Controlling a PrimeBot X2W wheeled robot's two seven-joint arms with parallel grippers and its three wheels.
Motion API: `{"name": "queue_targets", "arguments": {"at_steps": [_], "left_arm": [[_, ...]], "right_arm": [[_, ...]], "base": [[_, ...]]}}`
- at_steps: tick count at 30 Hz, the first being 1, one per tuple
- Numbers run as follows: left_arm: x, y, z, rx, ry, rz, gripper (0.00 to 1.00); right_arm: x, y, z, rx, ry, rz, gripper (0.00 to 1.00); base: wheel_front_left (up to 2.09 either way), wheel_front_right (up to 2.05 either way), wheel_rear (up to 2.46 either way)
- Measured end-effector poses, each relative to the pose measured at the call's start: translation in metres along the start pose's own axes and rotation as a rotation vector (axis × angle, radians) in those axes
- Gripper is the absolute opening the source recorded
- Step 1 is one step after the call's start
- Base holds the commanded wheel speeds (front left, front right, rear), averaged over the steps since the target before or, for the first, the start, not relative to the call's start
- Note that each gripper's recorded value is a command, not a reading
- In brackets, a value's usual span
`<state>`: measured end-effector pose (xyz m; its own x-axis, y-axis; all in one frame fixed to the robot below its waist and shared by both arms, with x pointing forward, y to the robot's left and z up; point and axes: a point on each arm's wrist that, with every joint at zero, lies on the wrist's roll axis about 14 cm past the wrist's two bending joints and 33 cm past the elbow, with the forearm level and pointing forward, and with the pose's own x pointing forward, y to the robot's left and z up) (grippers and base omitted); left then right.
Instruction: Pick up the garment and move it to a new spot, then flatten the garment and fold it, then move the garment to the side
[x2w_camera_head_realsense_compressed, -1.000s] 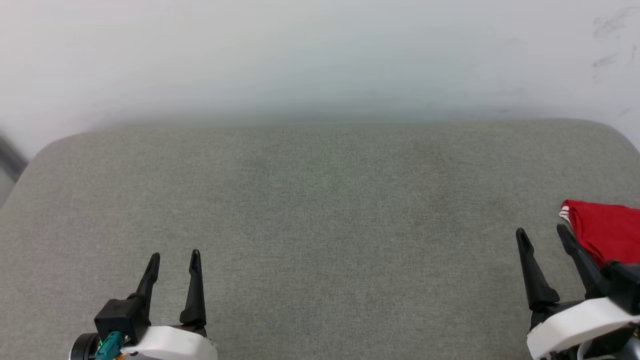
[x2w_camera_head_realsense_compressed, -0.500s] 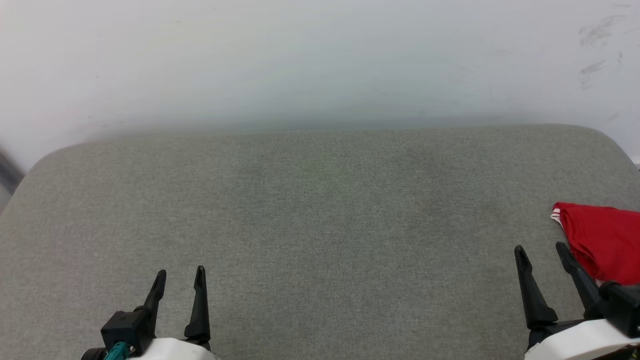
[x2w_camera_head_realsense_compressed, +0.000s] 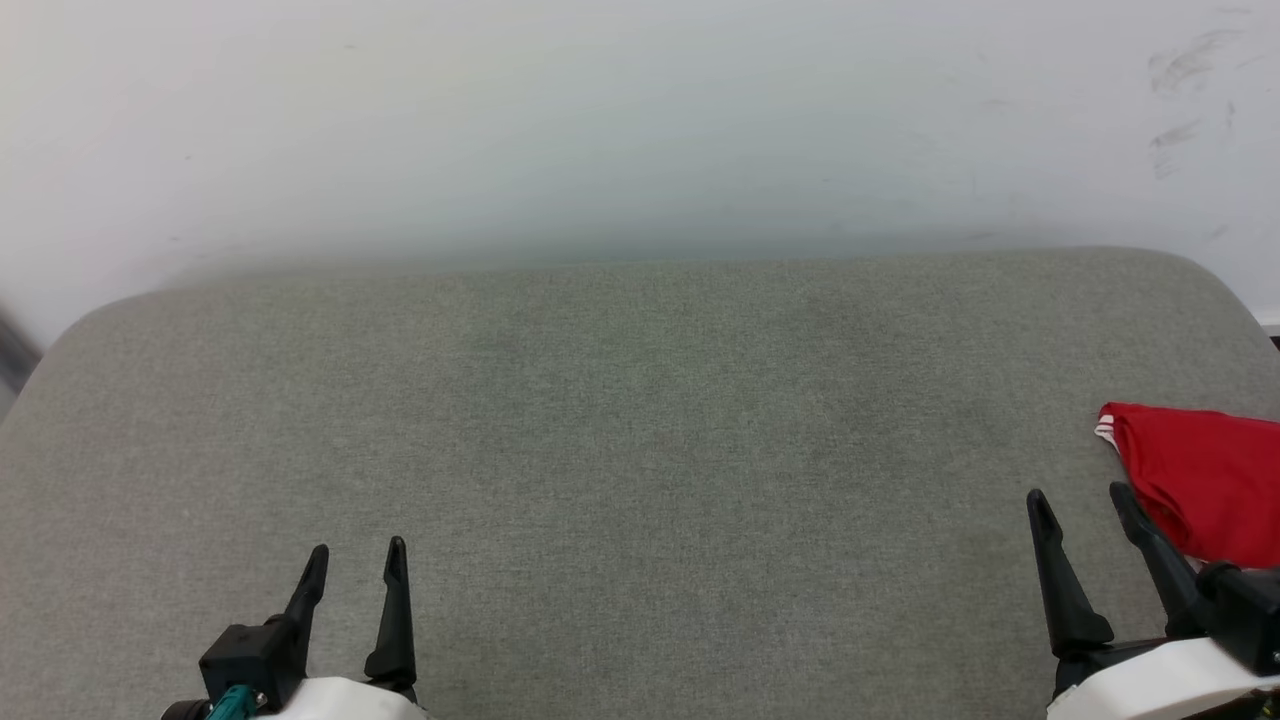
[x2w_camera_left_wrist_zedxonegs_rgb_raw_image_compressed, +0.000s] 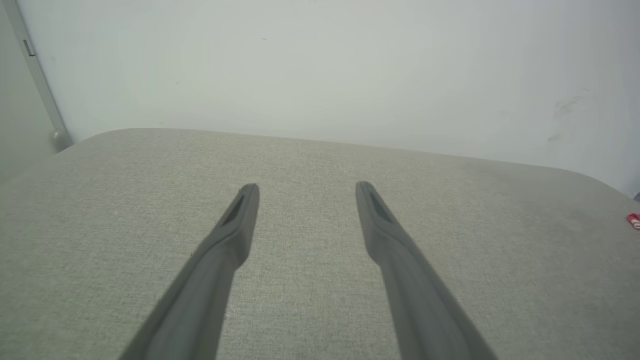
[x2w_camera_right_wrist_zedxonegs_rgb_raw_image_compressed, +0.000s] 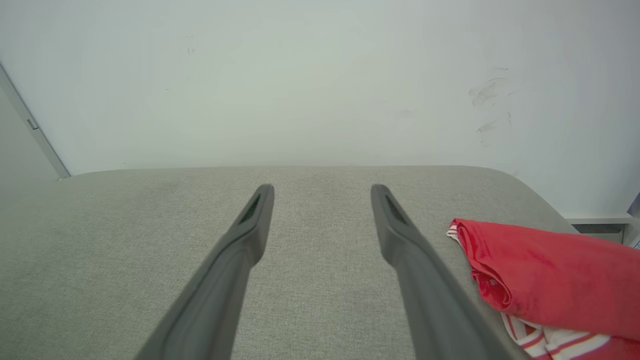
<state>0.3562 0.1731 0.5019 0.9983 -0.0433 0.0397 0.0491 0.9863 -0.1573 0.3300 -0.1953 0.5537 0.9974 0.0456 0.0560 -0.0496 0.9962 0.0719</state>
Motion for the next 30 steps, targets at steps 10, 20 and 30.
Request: {"name": "queue_targets", "arguments": {"at_steps": [10, 20, 30], "left_arm": [[-0.009, 0.006, -0.026, -0.115, 0.101, 0.043, 0.0], [-0.004, 0.012, -0.028, -0.291, 0.127, 0.086, 0.0], [0.001, 0.017, -0.027, -0.446, 0.136, 0.115, 0.0]], "right_arm": [[-0.002, -0.001, -0.024, 0.127, 0.067, -0.006, 0.0], [0.004, -0.002, -0.029, 0.316, 0.064, -0.008, 0.0], [0.01, -0.003, -0.032, 0.485, 0.063, -0.013, 0.0]], "base": [[0.0, 0.0, 0.0], [0.0, 0.0, 0.0], [0.0, 0.0, 0.0]]}}
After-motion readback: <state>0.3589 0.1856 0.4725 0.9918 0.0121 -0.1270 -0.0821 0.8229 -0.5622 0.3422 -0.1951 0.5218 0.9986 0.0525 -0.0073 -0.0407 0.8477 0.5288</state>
